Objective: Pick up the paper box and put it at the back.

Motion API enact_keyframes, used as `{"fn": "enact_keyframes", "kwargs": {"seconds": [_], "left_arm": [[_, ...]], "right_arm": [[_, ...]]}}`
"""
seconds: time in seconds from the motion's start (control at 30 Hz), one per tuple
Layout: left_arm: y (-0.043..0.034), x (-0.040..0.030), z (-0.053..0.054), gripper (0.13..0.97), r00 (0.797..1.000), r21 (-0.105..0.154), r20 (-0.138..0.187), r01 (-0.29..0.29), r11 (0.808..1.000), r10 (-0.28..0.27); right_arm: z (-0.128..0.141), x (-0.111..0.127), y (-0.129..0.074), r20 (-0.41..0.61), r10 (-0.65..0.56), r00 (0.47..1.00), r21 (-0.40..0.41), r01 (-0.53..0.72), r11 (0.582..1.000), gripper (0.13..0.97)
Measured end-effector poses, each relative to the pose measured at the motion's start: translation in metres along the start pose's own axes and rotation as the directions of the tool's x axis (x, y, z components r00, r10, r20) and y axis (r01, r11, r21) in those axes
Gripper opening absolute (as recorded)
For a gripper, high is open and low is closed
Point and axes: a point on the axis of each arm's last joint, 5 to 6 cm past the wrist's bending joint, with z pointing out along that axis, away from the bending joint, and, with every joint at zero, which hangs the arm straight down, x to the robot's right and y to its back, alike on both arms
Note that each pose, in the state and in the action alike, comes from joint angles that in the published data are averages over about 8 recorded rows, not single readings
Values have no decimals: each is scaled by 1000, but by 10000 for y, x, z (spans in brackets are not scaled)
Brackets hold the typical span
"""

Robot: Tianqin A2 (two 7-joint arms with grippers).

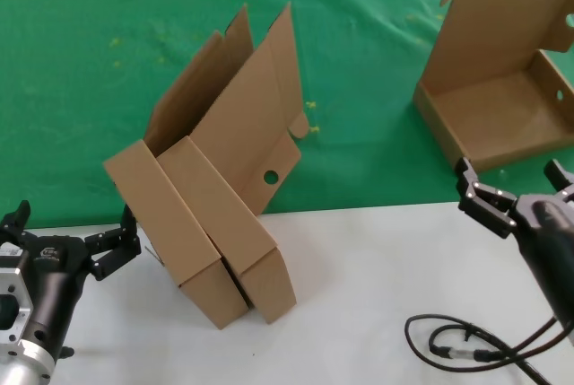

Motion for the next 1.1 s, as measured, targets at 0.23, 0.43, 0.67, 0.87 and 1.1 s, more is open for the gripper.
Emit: {"fn": "enact_keyframes", "kwargs": {"seconds": [0.23, 0.43, 0.67, 0.87, 1.1], "left_arm": [[0, 0, 0, 966, 1000, 0, 0, 0, 1000, 0], [0, 0, 0, 966, 1000, 0, 0, 0, 1000, 0], [0, 0, 0, 966, 1000, 0, 0, 0, 1000, 0], [0, 0, 0, 966, 1000, 0, 0, 0, 1000, 0], [0, 0, 0, 966, 1000, 0, 0, 0, 1000, 0]], "right_arm": [[-72, -50, 36, -14, -45, 999, -45, 44, 998, 966], [-138, -97, 66, -25, -83, 996, -78, 81, 994, 966], [-220, -155, 98, -36, -128, 991, -110, 124, 986, 966], [-293, -207, 122, -43, -165, 985, -130, 158, 979, 966], [-330, -233, 133, -46, -182, 982, -139, 174, 975, 966]]}}
